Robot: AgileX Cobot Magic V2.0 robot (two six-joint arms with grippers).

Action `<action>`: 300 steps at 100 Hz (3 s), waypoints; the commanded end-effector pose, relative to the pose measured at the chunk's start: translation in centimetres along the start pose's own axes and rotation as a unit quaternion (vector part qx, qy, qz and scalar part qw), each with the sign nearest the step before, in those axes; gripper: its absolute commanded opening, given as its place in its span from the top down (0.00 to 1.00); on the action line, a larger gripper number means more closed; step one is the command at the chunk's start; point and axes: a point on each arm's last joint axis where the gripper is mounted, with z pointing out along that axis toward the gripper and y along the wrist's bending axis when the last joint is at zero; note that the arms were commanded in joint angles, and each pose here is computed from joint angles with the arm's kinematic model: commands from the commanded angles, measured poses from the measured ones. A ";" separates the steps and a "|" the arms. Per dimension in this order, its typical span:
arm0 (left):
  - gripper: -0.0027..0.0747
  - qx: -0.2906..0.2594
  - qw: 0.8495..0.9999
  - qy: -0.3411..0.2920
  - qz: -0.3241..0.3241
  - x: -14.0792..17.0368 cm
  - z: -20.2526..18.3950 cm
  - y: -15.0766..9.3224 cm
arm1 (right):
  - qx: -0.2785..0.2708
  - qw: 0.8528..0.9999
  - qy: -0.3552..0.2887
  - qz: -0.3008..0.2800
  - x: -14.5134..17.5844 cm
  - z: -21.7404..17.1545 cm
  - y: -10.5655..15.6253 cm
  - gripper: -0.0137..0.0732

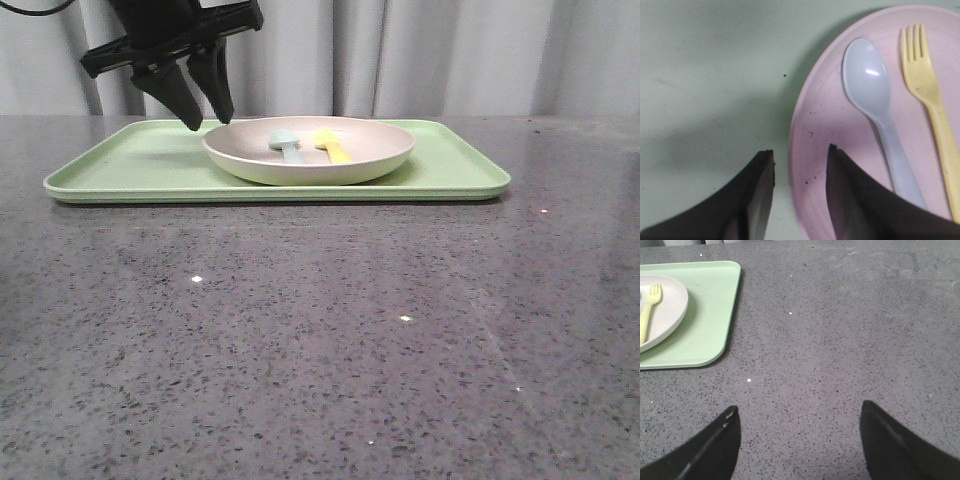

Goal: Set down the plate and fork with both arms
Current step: 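Lower the plate onto the tray, open the left gripper, withdraw, then move the right gripper down over the yellow fork on the plate, then close the right gripper on the yellow fork handle and lift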

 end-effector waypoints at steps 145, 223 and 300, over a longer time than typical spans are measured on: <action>0.58 -0.065 0.974 -0.204 0.071 21.7 -20.2 3.7 | -0.131 0.973 0.149 -0.116 -14.6 14.8 14.9 0.26; 0.58 -0.056 0.973 -0.213 0.068 22.2 -20.8 3.6 | -0.140 0.940 0.287 -0.119 -10.9 27.3 21.6 0.26; 0.58 -0.052 0.973 -0.214 0.066 22.2 -20.8 3.5 | -0.129 0.932 0.316 -0.123 -8.1 30.4 22.0 0.26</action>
